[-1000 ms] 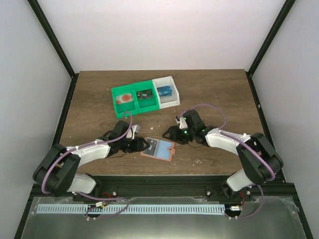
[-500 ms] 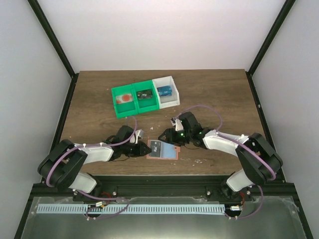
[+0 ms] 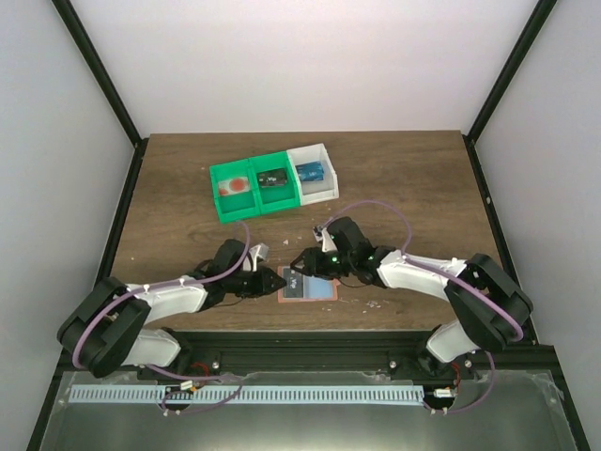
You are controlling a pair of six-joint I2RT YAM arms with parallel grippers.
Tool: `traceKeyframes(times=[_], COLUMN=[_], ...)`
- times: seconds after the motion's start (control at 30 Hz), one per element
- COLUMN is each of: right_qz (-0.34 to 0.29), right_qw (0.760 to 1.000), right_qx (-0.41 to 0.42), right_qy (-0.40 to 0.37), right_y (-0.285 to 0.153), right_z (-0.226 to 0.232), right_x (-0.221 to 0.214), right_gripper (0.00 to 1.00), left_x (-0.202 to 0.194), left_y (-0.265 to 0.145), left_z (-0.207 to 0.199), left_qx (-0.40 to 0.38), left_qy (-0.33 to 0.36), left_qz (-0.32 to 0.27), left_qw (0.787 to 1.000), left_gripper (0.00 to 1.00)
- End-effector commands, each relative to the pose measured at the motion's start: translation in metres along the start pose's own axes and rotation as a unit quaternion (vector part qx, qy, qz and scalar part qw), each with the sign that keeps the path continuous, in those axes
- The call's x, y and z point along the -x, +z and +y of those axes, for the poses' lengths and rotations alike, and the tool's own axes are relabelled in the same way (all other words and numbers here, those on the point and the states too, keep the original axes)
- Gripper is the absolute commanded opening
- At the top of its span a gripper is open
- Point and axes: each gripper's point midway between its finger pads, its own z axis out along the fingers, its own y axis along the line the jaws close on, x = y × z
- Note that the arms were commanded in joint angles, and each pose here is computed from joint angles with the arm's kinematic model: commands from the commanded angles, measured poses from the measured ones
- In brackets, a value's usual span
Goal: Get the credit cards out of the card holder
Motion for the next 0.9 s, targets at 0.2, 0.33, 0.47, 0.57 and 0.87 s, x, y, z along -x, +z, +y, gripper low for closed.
traceKeyframes(times=[0.2,0.33,0.47,0.57,0.87], right_qz=[-0.004,-0.001,-0.003,0.003,0.009], right_qw=[0.999,0.999,0.997,0.997,0.995], right_qx=[-0.037,-0.052,-0.073,-0.077,-0.095], right_qy=[-0.002,0.003,0.012,0.016,0.013], right_y=[0.018,0.023,0.024,0.026,0.03], right_z=[-0.016,-0.025,-0.039,-0.045,-0.057], right_x=[-0.008,-0.01,-0.014,-0.019,-0.025], right_gripper=[0.41,0.36,0.35,0.35,0.35], left_x=[0.008,0.006,0.005,0.003,-0.006], left_y=[0.011,0.013,0.014,0.016,0.02], left_z=[0.0,0.011,0.019,0.023,0.033], left_qx=[-0.004,0.018,0.035,0.035,0.041], left_qy=[0.02,0.023,0.029,0.027,0.014], left_qz=[-0.006,0.0,-0.002,0.002,0.013], left_qw=[1.0,1.0,0.999,0.999,0.999], left_gripper=[0.01,0.0,0.0,0.0,0.0])
